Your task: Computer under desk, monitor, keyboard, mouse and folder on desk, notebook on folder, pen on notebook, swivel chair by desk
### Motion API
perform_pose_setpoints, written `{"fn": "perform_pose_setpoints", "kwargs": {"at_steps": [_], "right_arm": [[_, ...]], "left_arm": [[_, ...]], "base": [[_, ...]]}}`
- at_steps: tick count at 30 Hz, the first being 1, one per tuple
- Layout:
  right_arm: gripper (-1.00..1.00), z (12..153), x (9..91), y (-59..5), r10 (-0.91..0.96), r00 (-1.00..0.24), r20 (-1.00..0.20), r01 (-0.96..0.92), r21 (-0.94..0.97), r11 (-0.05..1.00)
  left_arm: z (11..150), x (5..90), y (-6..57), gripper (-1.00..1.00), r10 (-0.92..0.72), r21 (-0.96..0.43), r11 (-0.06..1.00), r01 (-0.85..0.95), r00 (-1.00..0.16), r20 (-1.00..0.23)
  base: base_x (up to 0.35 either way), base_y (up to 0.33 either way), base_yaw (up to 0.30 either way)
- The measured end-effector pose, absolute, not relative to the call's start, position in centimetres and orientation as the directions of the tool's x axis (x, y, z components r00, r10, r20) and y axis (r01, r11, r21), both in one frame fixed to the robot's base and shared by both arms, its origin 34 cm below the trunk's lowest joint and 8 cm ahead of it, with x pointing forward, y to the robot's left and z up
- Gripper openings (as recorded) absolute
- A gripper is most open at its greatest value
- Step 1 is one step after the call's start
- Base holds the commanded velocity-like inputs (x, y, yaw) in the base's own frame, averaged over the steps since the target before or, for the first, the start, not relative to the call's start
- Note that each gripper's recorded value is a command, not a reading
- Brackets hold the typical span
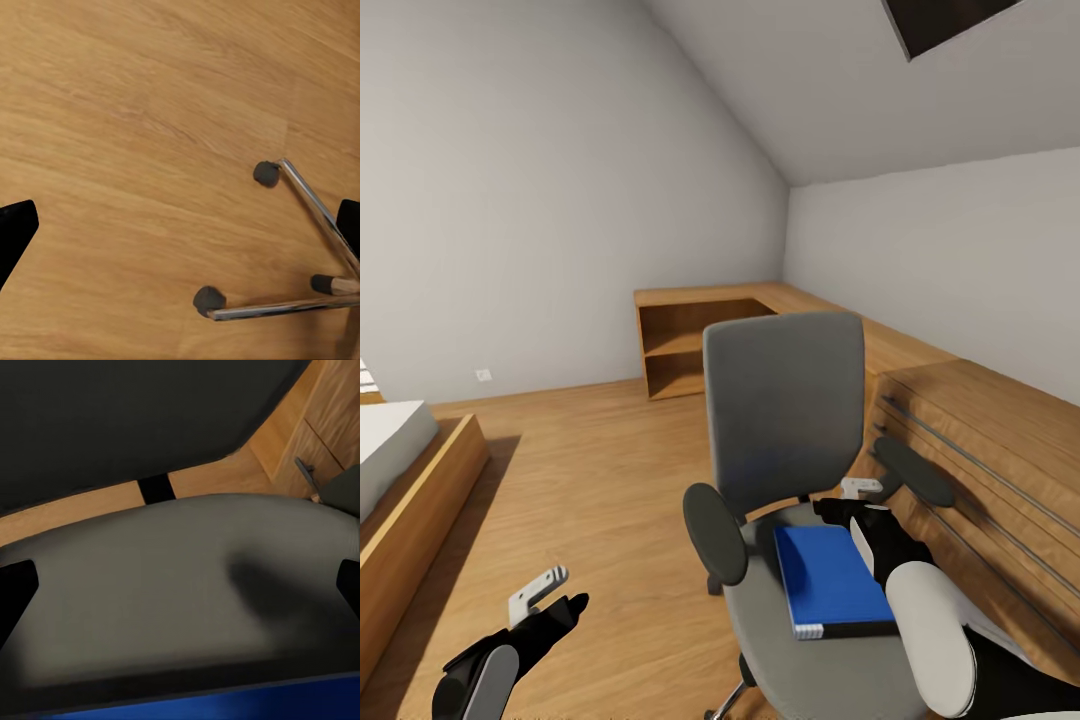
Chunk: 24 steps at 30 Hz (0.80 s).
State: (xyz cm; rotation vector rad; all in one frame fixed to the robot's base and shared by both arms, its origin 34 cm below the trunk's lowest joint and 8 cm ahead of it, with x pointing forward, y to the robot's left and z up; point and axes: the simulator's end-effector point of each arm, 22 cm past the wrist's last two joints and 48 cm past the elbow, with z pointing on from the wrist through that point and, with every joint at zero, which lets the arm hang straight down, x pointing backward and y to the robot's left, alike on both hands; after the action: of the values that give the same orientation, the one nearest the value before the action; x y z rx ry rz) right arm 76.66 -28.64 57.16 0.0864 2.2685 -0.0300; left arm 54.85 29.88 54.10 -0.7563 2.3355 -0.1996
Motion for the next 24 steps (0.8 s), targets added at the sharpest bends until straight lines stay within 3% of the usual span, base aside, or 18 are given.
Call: {"fn": "perform_pose_setpoints", "kwargs": {"at_steps": [24], "right_arm": [[1.0,55.0,76.2,-28.6,0.038,-0.644,-0.764,0.065,-0.005,0.998]], "left_arm": [[52.0,54.4,29.9,1.0,-0.569,-0.331,0.82,-0.467,-0.611,-0.551]], "base": [[0.0,0.0,0.0]]}}
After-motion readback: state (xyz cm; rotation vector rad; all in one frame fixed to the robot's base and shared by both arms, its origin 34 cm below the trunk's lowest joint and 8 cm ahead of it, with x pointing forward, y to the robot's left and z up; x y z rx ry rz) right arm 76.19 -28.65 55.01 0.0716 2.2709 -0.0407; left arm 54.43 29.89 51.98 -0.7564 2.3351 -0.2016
